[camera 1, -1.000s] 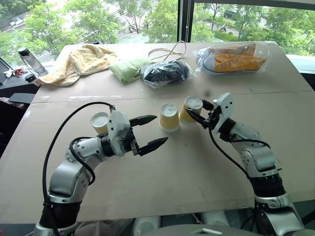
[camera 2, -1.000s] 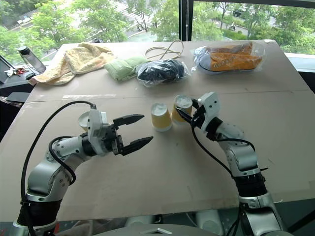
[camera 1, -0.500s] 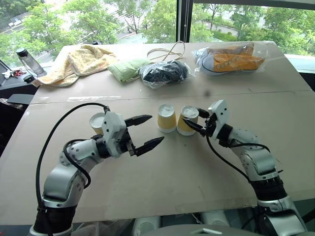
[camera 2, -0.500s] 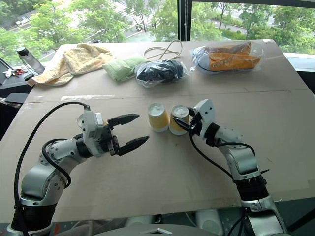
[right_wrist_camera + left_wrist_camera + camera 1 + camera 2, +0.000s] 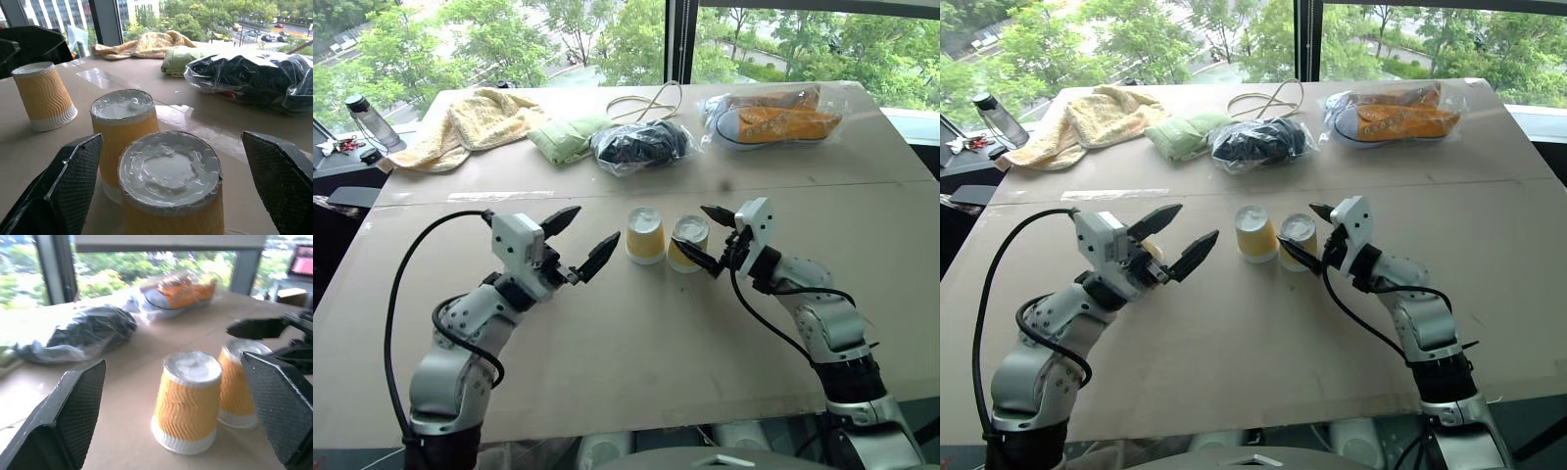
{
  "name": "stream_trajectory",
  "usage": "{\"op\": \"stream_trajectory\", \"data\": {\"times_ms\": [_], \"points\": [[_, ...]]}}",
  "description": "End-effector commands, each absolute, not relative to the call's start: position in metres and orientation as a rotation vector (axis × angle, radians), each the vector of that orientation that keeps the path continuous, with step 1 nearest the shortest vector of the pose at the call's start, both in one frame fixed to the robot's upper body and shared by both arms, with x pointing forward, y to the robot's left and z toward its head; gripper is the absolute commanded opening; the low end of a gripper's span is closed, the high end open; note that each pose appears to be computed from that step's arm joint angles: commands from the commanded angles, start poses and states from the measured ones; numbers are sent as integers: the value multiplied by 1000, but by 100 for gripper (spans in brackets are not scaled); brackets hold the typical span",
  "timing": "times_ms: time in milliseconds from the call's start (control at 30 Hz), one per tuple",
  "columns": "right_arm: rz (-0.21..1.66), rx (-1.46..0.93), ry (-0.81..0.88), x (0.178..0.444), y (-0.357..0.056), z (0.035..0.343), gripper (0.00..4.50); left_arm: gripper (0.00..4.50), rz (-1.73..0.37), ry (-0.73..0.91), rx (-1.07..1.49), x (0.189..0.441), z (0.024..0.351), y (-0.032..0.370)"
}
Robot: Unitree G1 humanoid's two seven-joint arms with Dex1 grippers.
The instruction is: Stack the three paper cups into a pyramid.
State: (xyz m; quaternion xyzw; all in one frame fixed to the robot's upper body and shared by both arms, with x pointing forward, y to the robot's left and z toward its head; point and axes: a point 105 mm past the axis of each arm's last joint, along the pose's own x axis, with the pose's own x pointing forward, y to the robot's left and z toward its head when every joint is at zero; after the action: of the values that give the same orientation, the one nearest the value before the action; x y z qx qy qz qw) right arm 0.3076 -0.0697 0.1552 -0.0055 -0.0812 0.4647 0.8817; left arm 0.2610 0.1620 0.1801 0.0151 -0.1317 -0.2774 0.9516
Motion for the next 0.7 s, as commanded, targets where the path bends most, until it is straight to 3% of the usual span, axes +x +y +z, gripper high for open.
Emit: {"op": "stream_trajectory", "data": {"times_ms": [33,400,700], "points": [[1125,0,-338,278,-78,189,446,450,-367,-412,80,237,201,170],[1369,9,-282,242,-100,185,446,450,204,-257,124,226,155,234],[1335,-13,-310,239,-110,187,446,450,208,-178,108,250,130,252]]}}
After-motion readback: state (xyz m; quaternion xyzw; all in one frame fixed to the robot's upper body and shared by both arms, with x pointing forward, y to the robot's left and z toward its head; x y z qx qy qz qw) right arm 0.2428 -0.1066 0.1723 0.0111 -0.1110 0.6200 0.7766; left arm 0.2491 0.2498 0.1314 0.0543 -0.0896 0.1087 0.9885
